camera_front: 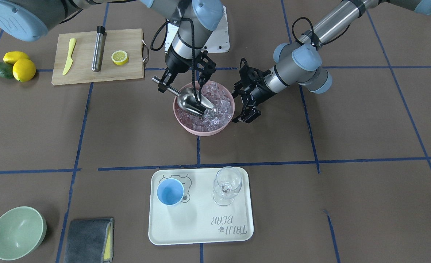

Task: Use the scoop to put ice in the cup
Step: 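Dip the scoop into the ice cubes with the right gripper and scoop ice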

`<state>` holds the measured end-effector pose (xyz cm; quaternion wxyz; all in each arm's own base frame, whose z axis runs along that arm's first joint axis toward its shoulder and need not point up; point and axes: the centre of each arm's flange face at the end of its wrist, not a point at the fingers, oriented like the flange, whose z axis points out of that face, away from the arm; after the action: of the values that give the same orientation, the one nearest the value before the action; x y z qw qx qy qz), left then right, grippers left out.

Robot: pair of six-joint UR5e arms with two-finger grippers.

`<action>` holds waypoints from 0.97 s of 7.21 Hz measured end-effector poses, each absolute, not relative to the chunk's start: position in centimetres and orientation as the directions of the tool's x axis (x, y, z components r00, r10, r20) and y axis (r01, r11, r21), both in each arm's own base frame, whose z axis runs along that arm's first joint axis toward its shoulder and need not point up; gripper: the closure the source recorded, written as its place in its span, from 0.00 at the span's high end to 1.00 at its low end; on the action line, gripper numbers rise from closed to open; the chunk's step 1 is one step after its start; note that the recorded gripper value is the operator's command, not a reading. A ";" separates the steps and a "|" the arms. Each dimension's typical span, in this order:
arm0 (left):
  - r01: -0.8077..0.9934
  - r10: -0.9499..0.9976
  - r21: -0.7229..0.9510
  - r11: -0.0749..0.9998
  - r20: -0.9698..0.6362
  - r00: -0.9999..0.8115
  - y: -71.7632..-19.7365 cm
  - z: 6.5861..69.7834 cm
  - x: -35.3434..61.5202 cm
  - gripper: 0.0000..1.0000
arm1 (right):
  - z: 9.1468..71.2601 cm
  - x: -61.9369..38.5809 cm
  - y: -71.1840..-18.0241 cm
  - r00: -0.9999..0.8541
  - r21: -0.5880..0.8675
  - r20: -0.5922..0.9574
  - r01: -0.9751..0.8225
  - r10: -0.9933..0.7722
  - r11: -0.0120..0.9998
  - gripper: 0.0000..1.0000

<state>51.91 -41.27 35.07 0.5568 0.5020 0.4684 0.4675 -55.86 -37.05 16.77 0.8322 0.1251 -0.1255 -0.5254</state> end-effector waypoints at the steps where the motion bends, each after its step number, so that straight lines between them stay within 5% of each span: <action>1: -0.051 0.991 0.997 0.059 -0.052 0.124 -41.3 35.1 51.9 1.00 | 17.5 -55.5 -36.8 0.425 0.375 0.085 0.825 -0.901 0.424 0.00; 7: -0.050 0.991 0.997 0.059 -0.052 0.123 -41.3 35.0 52.0 1.00 | 21.2 -54.1 -35.8 0.447 0.570 0.141 0.693 -0.883 0.442 0.00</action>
<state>52.05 -41.26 34.96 0.5564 0.5019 0.4689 0.4677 -54.08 -35.78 21.22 0.8214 0.2214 -0.2151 -0.4797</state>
